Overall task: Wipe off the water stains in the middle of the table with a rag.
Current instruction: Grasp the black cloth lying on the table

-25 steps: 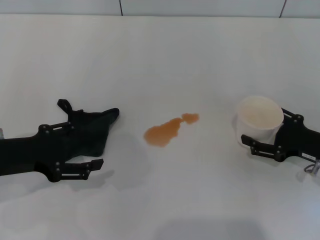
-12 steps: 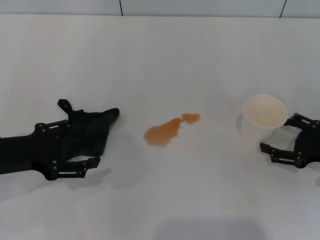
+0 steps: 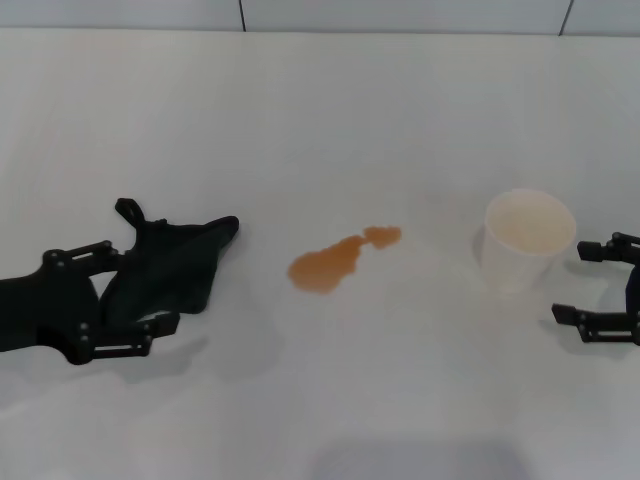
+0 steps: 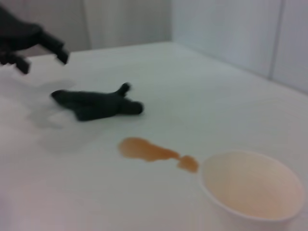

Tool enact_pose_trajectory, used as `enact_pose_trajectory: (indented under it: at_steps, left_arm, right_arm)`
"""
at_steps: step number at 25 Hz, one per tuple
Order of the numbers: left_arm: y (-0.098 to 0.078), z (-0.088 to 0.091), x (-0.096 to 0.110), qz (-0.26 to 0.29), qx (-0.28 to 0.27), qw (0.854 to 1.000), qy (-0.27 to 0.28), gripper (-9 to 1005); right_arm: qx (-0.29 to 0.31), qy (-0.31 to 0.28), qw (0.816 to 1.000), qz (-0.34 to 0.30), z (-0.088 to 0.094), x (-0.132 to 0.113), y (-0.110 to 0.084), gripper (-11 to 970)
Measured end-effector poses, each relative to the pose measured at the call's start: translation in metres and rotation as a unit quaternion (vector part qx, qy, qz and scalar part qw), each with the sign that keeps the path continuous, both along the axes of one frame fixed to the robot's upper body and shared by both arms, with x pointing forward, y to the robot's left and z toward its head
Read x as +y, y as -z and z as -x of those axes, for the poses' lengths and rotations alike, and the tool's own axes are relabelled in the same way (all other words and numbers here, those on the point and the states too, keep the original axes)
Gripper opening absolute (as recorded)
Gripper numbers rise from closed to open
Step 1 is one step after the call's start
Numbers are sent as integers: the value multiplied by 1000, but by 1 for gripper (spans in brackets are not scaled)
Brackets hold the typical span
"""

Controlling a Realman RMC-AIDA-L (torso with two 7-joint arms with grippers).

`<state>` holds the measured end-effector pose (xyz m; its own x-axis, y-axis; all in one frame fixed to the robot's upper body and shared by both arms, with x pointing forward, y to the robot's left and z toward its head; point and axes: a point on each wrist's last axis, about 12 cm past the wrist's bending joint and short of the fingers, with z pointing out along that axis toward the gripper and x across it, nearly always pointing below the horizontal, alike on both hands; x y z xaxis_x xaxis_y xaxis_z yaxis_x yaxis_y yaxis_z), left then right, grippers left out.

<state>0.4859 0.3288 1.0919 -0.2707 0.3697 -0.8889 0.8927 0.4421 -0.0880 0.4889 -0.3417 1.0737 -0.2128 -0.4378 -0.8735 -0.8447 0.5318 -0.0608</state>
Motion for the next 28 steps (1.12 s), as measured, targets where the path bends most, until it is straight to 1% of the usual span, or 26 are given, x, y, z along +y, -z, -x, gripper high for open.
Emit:
enact_pose_trajectory:
  at_steps: [4,5,10,14,16,19,21,24,28]
  left_arm:
    - [-3,2,7,6,2,1000,-7,873]
    - [-6,1,11,7,7,1000,-15,873]
    - [-9,0,17,6,22,999,-24,873]
    - [-13,-3,23,-4,38,999,-37,873]
    - [-15,-4,24,-13,45,998,-41,873]
    - [-19,-10,23,-35,54,997,-44,873]
    - [-23,-19,20,-55,65,995,-46,873]
    - [-29,-30,16,-70,71,994,-49,873]
    - [-36,-44,9,-90,75,992,-46,873]
  right_arm:
    - [25,-37,999,26,-1,1,-25,862]
    - [30,-45,998,31,-1,1,-31,861]
    - [47,-80,994,49,1,-2,-63,861]
    - [52,-114,991,55,4,5,-79,861]
    - [56,-128,989,55,4,10,-81,861]
    - [63,-149,985,55,3,19,-80,861]
    - [71,-168,981,59,3,28,-75,862]
    - [81,-188,977,65,3,40,-70,862]
    - [83,-208,972,76,-3,58,-66,862]
